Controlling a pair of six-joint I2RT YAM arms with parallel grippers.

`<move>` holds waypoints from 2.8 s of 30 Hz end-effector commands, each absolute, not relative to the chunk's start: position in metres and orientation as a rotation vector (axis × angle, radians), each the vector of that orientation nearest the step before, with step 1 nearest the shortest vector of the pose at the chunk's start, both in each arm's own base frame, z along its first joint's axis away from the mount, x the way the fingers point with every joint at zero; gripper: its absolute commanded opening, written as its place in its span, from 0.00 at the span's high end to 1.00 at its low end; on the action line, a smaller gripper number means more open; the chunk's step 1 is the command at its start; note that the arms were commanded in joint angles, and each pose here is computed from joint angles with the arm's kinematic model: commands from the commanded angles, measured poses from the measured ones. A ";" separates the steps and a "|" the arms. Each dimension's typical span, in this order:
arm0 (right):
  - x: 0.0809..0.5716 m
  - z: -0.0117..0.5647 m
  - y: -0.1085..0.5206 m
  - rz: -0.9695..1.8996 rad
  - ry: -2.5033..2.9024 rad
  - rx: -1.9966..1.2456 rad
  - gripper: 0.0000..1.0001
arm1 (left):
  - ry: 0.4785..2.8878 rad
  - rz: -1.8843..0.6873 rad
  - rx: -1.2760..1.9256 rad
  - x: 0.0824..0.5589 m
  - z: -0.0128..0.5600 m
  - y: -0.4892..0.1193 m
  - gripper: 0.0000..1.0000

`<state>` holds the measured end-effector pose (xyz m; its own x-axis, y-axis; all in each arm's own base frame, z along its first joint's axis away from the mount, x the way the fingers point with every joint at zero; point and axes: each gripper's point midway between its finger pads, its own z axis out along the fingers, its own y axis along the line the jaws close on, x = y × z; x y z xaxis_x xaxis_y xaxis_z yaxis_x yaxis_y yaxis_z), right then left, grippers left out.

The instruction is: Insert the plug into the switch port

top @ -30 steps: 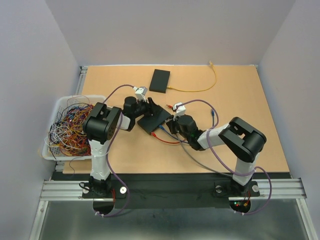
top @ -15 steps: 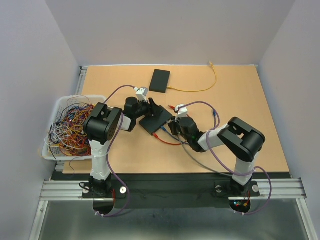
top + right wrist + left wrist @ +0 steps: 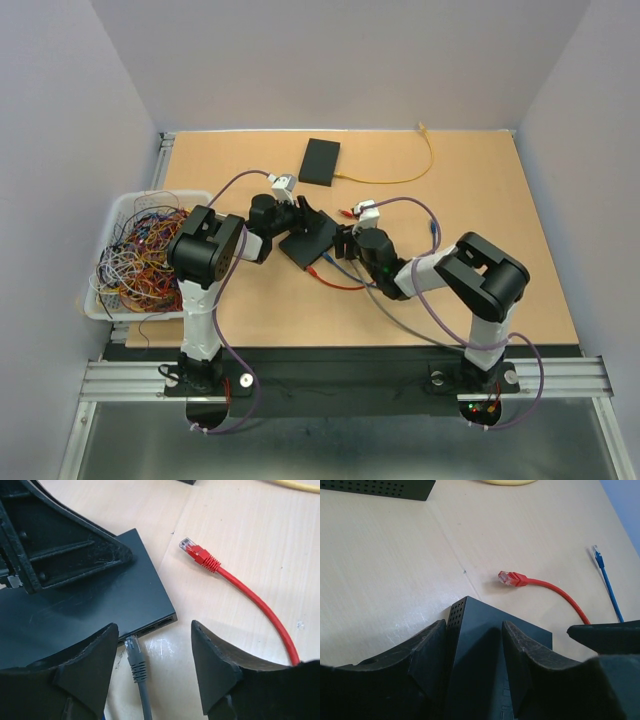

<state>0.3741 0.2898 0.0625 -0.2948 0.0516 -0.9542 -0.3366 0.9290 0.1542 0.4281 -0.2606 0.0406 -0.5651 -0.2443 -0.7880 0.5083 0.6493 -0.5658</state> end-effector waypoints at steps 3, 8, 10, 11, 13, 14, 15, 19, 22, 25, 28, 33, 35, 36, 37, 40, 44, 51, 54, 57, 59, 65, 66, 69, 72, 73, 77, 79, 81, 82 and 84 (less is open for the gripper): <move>0.374 0.116 0.282 0.421 1.739 -0.145 0.32 | 1.935 -1.041 0.233 0.417 0.047 -0.265 0.41; 0.350 0.142 0.265 0.429 1.753 -0.153 0.30 | 1.908 -1.060 0.236 0.416 0.054 -0.263 0.41; 0.339 0.140 0.256 0.416 1.801 -0.164 0.29 | 1.899 -1.054 0.228 0.417 0.058 -0.262 0.41; 0.334 0.141 0.253 0.422 1.817 -0.154 0.29 | 1.894 -1.046 0.220 0.419 0.061 -0.260 0.41; 0.318 0.146 0.240 0.424 1.847 -0.147 0.28 | 1.880 -1.013 0.203 0.427 0.071 -0.256 0.41; 0.311 0.146 0.236 0.441 1.862 -0.128 0.28 | 1.877 -1.000 0.199 0.430 0.075 -0.255 0.41; 0.301 0.148 0.227 0.442 1.877 -0.116 0.28 | 1.878 -0.984 0.193 0.433 0.081 -0.253 0.41; 0.280 0.135 0.214 0.456 1.948 -0.094 0.26 | 1.877 -0.918 0.164 0.448 0.096 -0.247 0.41; 0.270 0.121 0.207 0.430 2.040 -0.065 0.26 | 1.854 -0.870 0.145 0.465 0.119 -0.241 0.41; 0.262 0.114 0.206 0.452 2.089 -0.035 0.26 | 1.857 -0.834 0.137 0.472 0.136 -0.235 0.41; 0.255 0.115 0.208 0.493 2.105 -0.022 0.25 | 1.823 -0.791 0.133 0.480 0.173 -0.229 0.41; 0.249 0.129 0.216 0.571 2.082 -0.043 0.25 | 1.765 -0.764 0.140 0.457 0.229 -0.217 0.41; 0.241 0.127 0.217 0.594 2.106 -0.066 0.24 | 1.781 -0.720 0.125 0.444 0.229 -0.206 0.41; 0.240 0.128 0.218 0.606 2.106 -0.074 0.23 | 1.772 -0.704 0.119 0.438 0.234 -0.201 0.41; 0.238 0.129 0.220 0.621 2.106 -0.079 0.23 | 1.717 -0.691 0.109 0.426 0.257 -0.194 0.41; 0.232 0.127 0.220 0.645 2.107 -0.080 0.22 | 1.651 -0.620 0.001 0.395 0.274 -0.164 0.41; 0.228 0.124 0.219 0.648 2.110 -0.096 0.21 | 1.596 -0.427 -0.241 0.357 0.258 -0.101 0.40; 0.227 0.119 0.219 0.635 2.107 -0.139 0.21 | 1.343 -0.145 -0.570 0.285 0.241 -0.002 0.40; 0.227 0.118 0.224 0.652 2.096 -0.158 0.21 | 1.278 -0.063 -0.641 0.275 0.221 0.020 0.40; 0.227 0.115 0.224 0.648 2.094 -0.176 0.21 | 1.276 0.012 -0.535 0.274 0.206 0.020 0.40; 0.227 0.109 0.221 0.628 2.100 -0.180 0.21 | 1.289 0.072 -0.510 0.274 0.197 0.024 0.39; 0.230 0.104 0.225 0.626 2.104 -0.191 0.21 | 1.322 0.118 -0.428 0.296 0.189 0.015 0.31; 0.230 0.101 0.227 0.626 2.114 -0.197 0.21 | 1.417 0.151 -0.406 0.305 0.170 0.012 0.31; 0.230 0.102 0.233 0.650 2.113 -0.210 0.21 | 1.420 0.157 -0.383 0.324 0.179 0.006 0.28; 0.231 0.103 0.236 0.661 2.110 -0.216 0.21 | 1.443 0.155 -0.339 0.346 0.174 0.000 0.27; 0.231 0.104 0.236 0.665 2.105 -0.218 0.21 | 1.444 0.160 -0.303 0.351 0.176 -0.002 0.24; 0.231 0.111 0.234 0.667 2.077 -0.217 0.21 | 1.470 0.090 -0.157 0.383 0.181 -0.020 0.23; 0.231 0.112 0.233 0.664 2.070 -0.217 0.21 | 1.530 0.104 -0.147 0.394 0.169 -0.016 0.25; 0.232 0.111 0.231 0.654 2.064 -0.215 0.21 | 1.548 0.090 -0.136 0.402 0.168 -0.016 0.26; 0.232 0.112 0.231 0.657 2.061 -0.215 0.21 | 1.538 0.096 -0.143 0.402 0.170 -0.011 0.27; 0.232 0.111 0.232 0.661 2.059 -0.218 0.21 | 1.502 0.101 -0.160 0.395 0.174 -0.002 0.27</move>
<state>0.2273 0.2259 0.0973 -0.5991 0.0794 -0.7967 -0.3683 0.8562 0.3622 0.3938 -0.0054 0.1489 -0.0228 -0.0372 -0.9990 -0.1976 0.9798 -0.0319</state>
